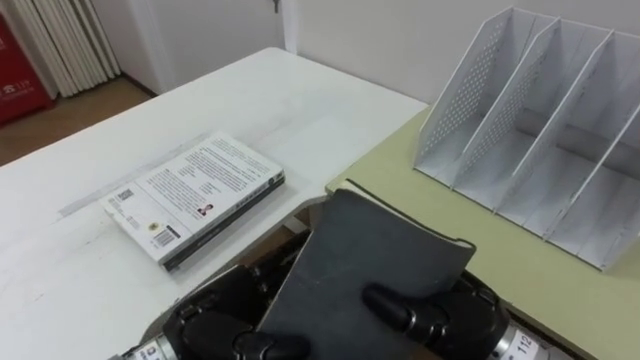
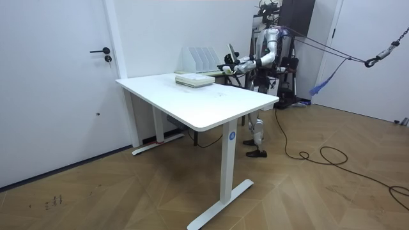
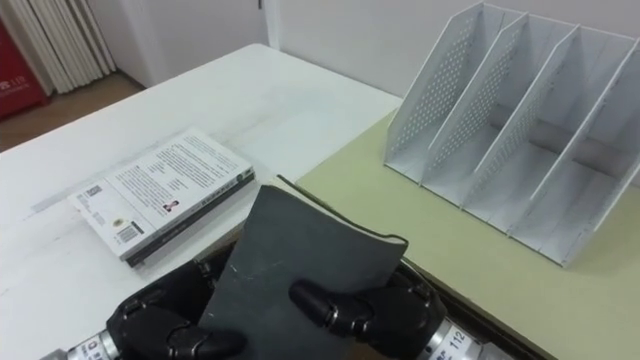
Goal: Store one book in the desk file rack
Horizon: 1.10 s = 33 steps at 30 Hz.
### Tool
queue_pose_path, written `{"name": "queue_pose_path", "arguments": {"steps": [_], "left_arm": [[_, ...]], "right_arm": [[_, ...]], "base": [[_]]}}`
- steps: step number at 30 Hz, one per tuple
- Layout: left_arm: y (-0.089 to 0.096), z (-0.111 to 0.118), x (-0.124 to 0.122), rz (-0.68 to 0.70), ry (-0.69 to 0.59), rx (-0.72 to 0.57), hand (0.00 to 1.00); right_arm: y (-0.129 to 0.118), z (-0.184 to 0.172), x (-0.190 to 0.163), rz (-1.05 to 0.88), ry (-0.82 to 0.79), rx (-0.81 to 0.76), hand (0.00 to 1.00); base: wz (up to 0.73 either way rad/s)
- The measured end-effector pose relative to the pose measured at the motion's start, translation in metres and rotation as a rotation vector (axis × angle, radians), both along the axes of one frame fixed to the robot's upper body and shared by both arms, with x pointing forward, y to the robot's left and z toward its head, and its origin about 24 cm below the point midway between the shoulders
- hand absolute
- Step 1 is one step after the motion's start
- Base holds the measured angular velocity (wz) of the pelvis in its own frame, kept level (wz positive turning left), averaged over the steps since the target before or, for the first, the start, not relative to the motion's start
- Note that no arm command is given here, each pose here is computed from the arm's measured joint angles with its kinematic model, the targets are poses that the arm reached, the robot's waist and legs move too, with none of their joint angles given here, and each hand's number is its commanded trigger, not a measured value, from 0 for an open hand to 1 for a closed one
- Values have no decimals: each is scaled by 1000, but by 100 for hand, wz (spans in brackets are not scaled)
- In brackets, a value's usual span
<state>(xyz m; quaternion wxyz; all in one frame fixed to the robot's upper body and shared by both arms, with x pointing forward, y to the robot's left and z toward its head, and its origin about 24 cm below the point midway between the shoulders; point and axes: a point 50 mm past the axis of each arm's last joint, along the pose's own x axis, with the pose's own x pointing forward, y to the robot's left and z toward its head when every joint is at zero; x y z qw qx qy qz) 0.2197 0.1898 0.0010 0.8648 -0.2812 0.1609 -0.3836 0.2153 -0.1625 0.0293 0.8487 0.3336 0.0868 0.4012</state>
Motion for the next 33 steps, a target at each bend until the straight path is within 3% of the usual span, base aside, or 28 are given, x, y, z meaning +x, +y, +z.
{"name": "queue_pose_path", "arguments": {"steps": [6, 12, 18, 23, 27, 33], "left_arm": [[8, -19, -8, 44, 85, 23, 0], [17, -40, -28, 62, 172, 157, 0], [23, -74, -63, 120, 315, 269, 0], [22, -104, -88, 141, 459, 398, 0], [22, -116, -99, 174, 490, 472, 0], [28, -133, -120, 249, 588, 544, 0]], "right_arm": [[-1, 3, 2, -34, 0, -25, 100], [-22, 23, 13, -140, -86, -71, 100], [-38, 57, 34, -292, -219, -140, 100], [-42, 84, 45, -418, -354, -292, 100], [-45, 97, 49, -525, -436, -459, 100], [-51, 117, 61, -706, -497, -558, 100]], "base": [[2], [-2], [-2], [-2], [-3], [0]]}}
